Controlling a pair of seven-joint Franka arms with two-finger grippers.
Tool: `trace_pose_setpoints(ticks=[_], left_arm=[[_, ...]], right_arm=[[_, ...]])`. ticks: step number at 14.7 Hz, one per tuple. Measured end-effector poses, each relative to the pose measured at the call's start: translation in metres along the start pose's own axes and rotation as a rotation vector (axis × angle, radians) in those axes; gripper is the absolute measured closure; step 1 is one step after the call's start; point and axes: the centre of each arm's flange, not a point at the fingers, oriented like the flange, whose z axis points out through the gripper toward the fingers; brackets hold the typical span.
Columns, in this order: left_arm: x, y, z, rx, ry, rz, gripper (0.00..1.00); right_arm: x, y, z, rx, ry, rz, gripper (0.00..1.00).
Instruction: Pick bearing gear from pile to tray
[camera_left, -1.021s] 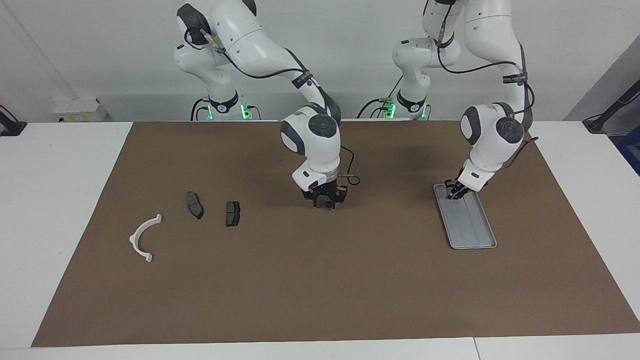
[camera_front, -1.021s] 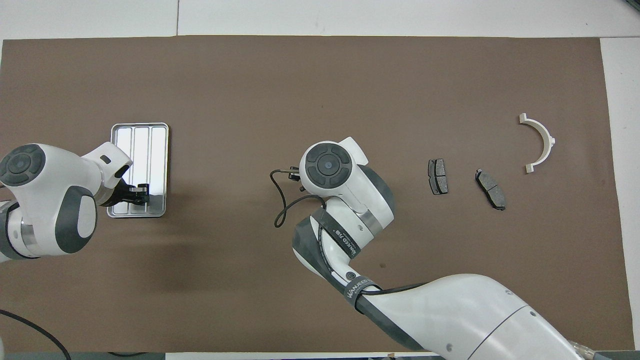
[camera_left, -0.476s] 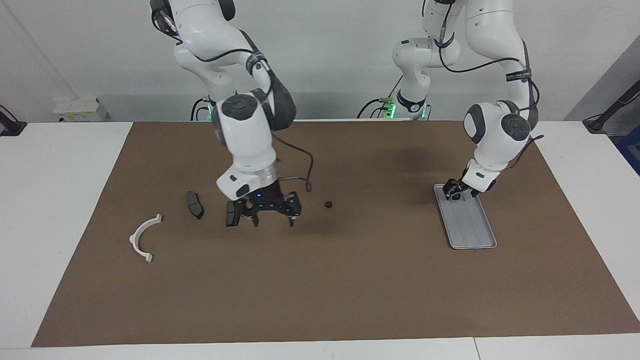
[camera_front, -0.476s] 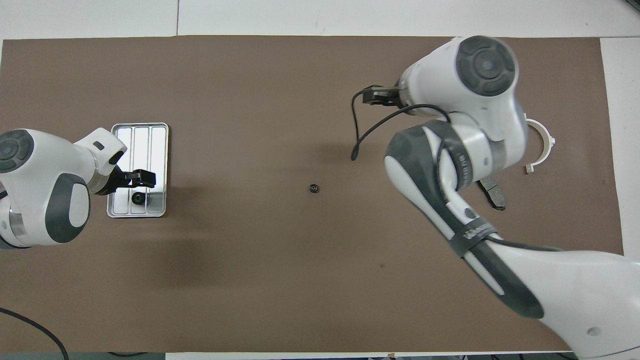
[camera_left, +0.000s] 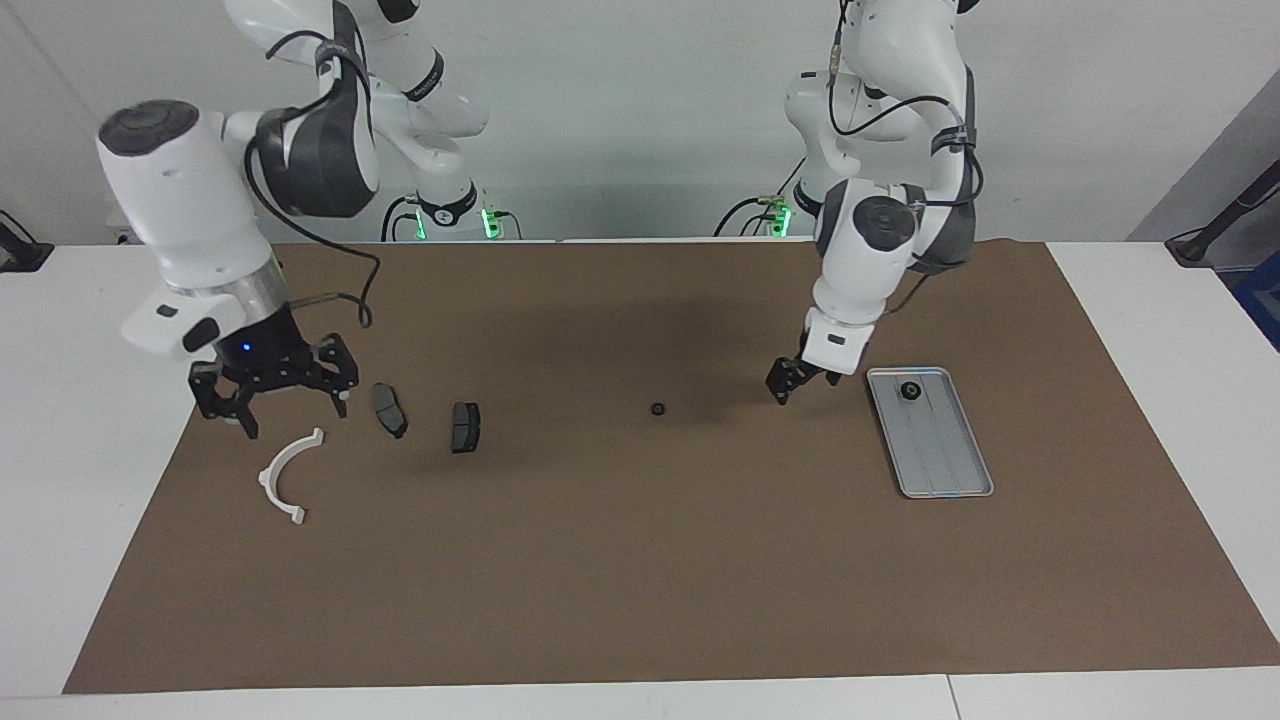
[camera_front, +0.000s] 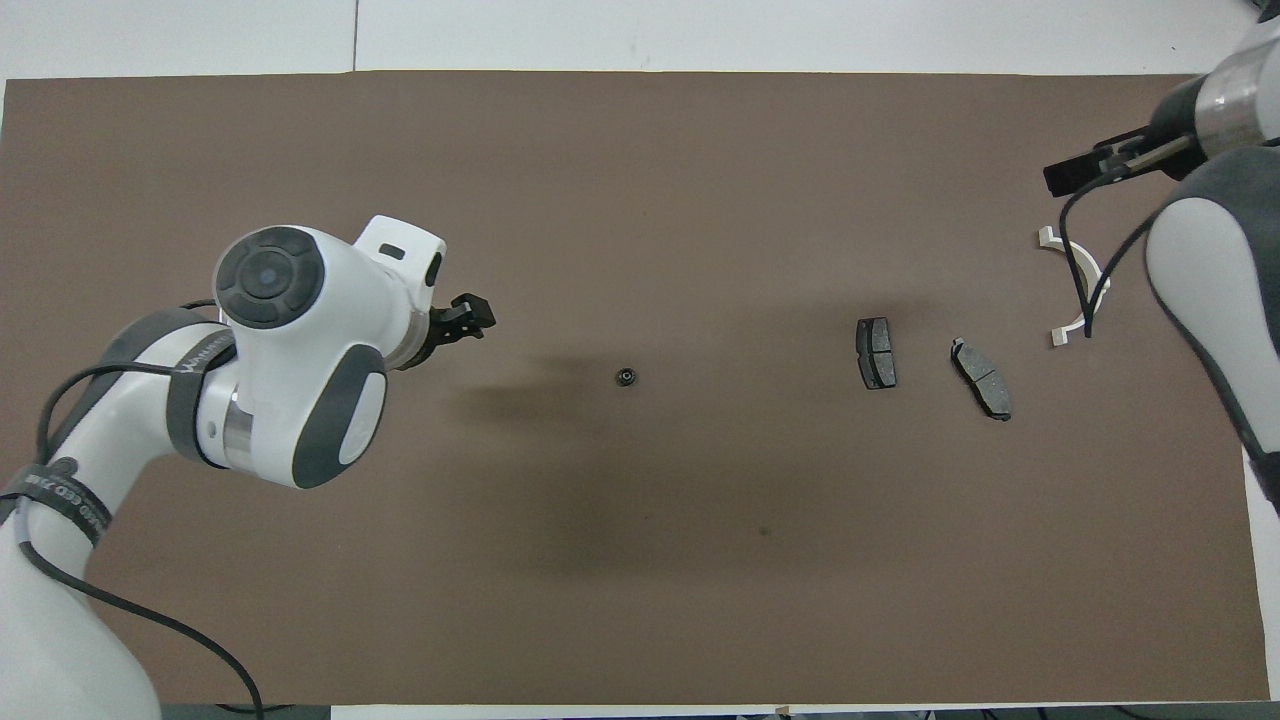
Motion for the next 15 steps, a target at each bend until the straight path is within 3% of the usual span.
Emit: trace_pose_setpoints(ticks=[4, 6, 9, 15], left_arm=[[-0.05, 0.114, 0.022, -0.012, -0.005, -0.117, 0.0], [-0.064, 0.14, 0.048, 0.007, -0.019, -0.12, 0.0], [-0.076, 0.14, 0.083, 0.046, -0.04, -0.109, 0.0], [-0.083, 0.148, 0.081, 0.03, -0.03, -0.114, 0.0]], right_arm=[[-0.042, -0.011, -0.084, -0.005, -0.087, 0.146, 0.0], [-0.057, -0.017, -0.104, -0.007, -0.119, 0.192, 0.0], [-0.071, -0.026, -0.095, 0.02, -0.171, 0.22, 0.0], [-0.076, -0.034, -0.078, 0.088, -0.199, 0.349, 0.0]])
